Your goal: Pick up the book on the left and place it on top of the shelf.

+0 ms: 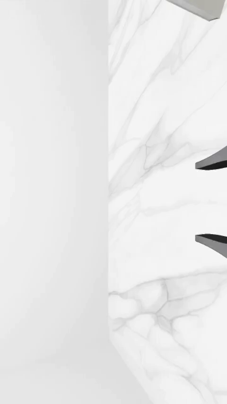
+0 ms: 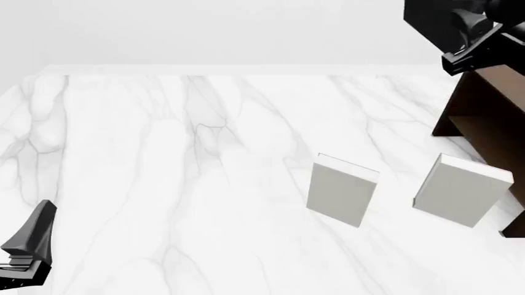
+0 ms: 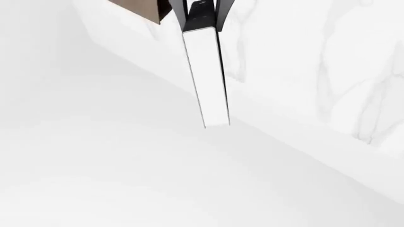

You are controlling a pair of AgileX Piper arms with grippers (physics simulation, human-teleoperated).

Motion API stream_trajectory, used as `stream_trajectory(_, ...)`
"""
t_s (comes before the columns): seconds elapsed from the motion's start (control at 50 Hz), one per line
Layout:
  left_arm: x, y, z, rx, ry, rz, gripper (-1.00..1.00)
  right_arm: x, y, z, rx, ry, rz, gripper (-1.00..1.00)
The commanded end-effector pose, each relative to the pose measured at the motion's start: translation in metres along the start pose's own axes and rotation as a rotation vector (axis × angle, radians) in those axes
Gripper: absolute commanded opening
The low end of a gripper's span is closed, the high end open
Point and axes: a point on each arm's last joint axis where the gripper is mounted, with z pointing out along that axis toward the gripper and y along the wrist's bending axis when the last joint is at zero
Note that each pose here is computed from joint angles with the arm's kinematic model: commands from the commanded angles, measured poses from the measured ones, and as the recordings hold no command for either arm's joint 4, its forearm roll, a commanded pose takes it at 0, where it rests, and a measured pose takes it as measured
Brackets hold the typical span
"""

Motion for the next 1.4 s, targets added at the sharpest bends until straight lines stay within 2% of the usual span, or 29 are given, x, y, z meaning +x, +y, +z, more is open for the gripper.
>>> stream_trajectory(0.02, 0.0, 0.0, 0.0, 0.0, 0.0, 0.0, 1.0, -0.001, -0.017, -0.009, 0.076, -0.002, -0.011, -1.0)
stream_trajectory(0.22, 0.0, 0.0, 0.0, 0.0, 0.0, 0.0, 1.0, -0.003, -0.03, -0.019, 0.126, 0.009, -0.046, -1.0)
stream_trajectory(0.86, 0.0, 0.0, 0.0, 0.0, 0.0, 0.0, 1.0, 0.009, -0.052, -0.019, 0.224, 0.069, -0.144, -1.0)
stream_trajectory(1.4, 0.0, 0.0, 0.0, 0.0, 0.0, 0.0, 1.0, 0.028, -0.068, -0.013, 0.297, 0.129, -0.209, -1.0)
